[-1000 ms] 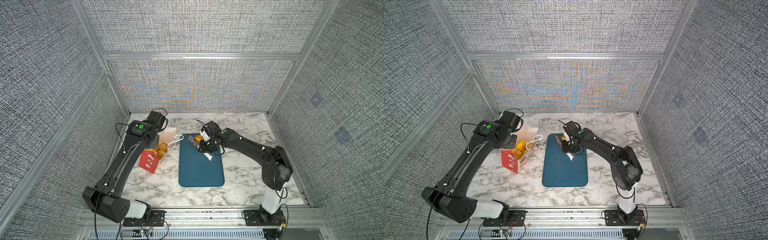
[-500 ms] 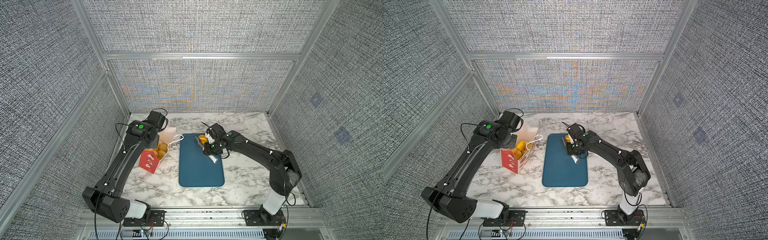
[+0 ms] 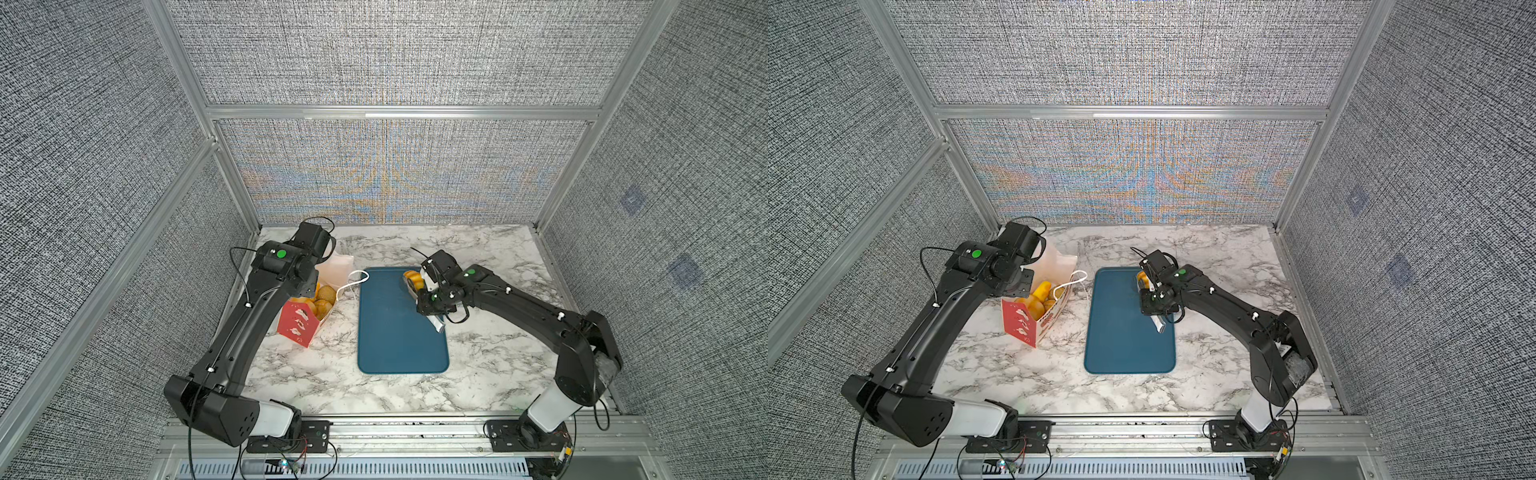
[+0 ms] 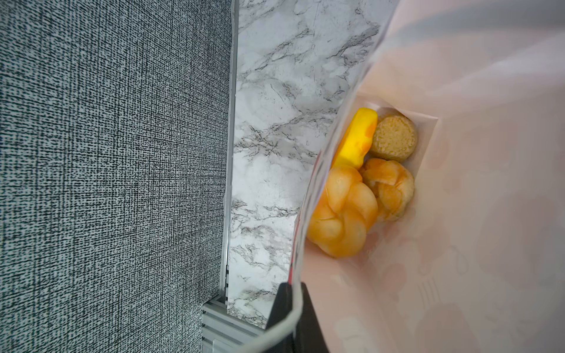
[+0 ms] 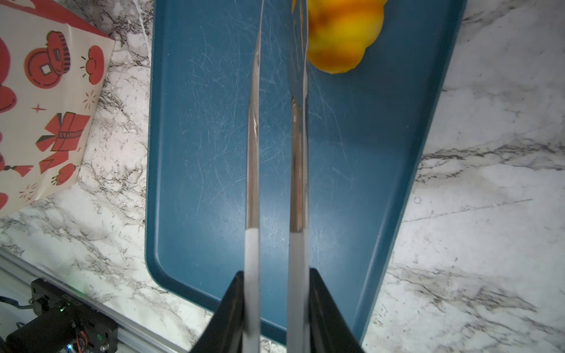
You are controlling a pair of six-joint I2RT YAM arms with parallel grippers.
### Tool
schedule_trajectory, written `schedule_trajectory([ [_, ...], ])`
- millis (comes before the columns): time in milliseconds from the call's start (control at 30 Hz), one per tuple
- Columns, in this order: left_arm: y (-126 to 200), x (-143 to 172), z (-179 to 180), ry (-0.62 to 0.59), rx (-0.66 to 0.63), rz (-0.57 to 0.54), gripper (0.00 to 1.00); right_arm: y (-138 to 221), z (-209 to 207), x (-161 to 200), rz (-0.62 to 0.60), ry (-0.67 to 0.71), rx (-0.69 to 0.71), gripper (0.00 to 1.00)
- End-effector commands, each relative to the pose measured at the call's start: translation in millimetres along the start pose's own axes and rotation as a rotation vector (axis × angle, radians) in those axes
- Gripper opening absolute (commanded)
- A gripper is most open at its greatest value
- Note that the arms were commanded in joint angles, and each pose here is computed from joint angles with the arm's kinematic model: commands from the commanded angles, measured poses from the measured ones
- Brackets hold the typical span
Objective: Pack bread into a paper bag
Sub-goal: Move the fake bread onto the plate.
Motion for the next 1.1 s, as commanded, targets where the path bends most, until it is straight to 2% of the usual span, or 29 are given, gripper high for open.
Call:
schedule_trajectory([
  [0, 1, -5, -2, 0.011, 0.013, -0.015, 0.02, 16, 7, -4, -0.021, -0.008, -0.027, 0.32],
  [200, 0, -6, -3, 0.012, 0.015, -0.014, 0.02, 54, 13, -12, -0.082, 0.015, -0.014, 0.32],
  [433, 1, -9, -6, 0.016, 0.026, -0.014, 0.02, 75, -2, -13, -0.124, 0.1, 0.164, 0.32],
  [567, 2, -10, -7, 0.018, 0.033, -0.015, 0.02, 73, -7, -11, -0.127, 0.149, 0.248, 0.32],
  [767, 3, -8, -5, 0.02, 0.032, -0.016, 0.02, 62, -16, -2, -0.113, 0.154, 0.302, 0.32],
  [1067, 4, -6, -2, 0.021, 0.026, -0.016, 0.02, 48, -16, 2, -0.091, 0.163, 0.292, 0.34],
])
Point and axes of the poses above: each gripper's point midway between its finger pads, its own y axis back along the fingers, its own z axis along the line the jaws close on, x = y × z, the point moved 5 cm from there along y, back along the fingers, and after that the axes turned 13 degrees about y, right-handed, at the moved point
